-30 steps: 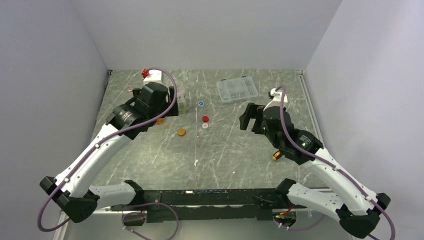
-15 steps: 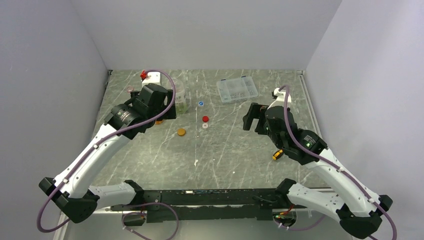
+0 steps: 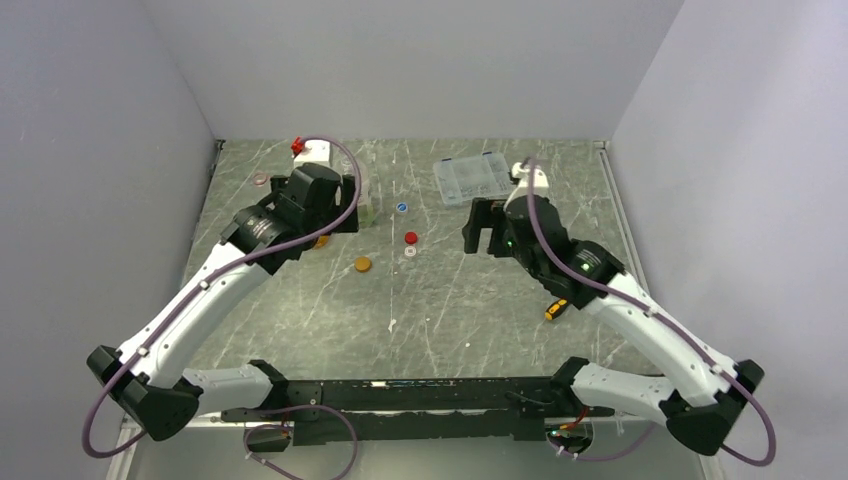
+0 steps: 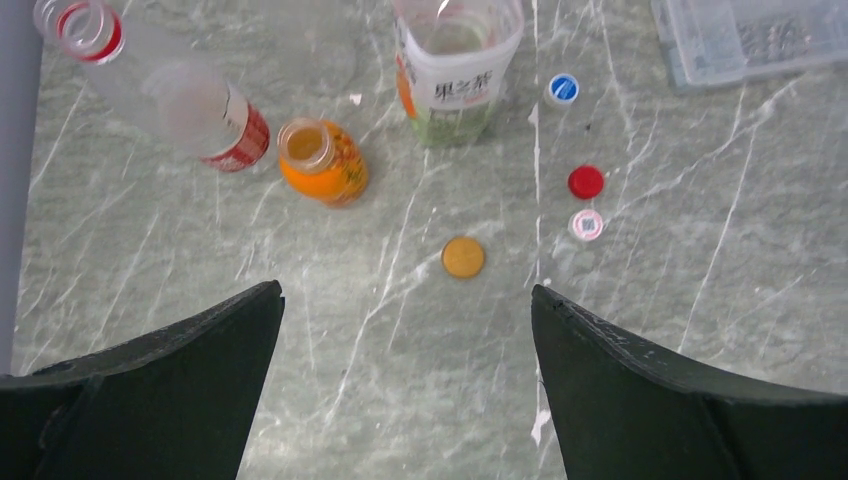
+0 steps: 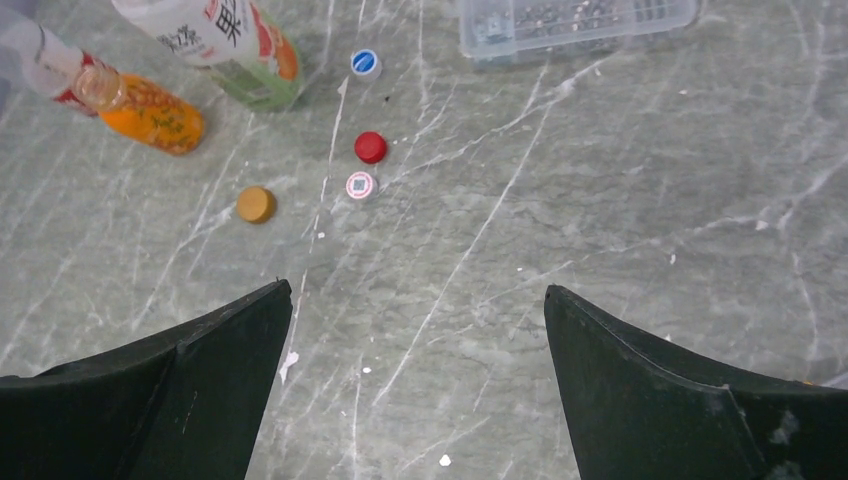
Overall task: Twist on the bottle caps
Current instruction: Pick up the plastic bottle at the center of the board.
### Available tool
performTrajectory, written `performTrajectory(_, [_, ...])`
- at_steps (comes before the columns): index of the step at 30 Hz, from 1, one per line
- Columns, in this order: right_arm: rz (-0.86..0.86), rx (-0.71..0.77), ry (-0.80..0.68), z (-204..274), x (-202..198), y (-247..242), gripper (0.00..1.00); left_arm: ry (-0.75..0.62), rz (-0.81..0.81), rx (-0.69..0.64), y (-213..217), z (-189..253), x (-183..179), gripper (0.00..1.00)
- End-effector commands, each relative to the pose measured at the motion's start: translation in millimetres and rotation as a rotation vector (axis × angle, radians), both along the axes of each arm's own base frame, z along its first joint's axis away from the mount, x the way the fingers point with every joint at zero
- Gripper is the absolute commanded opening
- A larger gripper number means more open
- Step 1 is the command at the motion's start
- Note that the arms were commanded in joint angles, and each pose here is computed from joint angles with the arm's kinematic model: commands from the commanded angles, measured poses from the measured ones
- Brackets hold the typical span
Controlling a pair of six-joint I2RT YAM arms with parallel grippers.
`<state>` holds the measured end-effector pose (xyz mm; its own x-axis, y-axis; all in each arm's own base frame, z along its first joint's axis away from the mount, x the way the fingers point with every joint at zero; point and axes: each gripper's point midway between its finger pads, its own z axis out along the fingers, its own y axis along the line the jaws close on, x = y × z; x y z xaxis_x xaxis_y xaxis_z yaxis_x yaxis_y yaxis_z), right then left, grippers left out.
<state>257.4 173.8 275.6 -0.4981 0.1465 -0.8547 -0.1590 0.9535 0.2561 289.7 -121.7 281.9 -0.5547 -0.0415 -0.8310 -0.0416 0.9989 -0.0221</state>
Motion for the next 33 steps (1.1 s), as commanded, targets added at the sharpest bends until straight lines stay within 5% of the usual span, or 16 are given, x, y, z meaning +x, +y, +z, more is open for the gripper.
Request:
performTrajectory(1, [0.09,0.013,-0.043,19.9,19.8,32.9,1.0,-0.104,-0.028,-0.061,-17.8,22.0,43.0,0.99])
performTrajectory(10, [0.146,-0.025,-0.045,27.8,31.7,49.5,1.0,-0.124,0.027,-0.063,-11.3,16.2,128.4,0.99])
performTrajectory(16, [0.162,-0.014,-0.047,28.2,30.7,52.6,1.0,-0.089,0.017,-0.051,-9.6,-4.0,165.3,0.82])
performTrajectory(33, [0.172,-0.032,-0.038,19.3,30.3,52.5,1.0,-0.051,-0.033,-0.034,-27.2,-28.9,196.0,0.67])
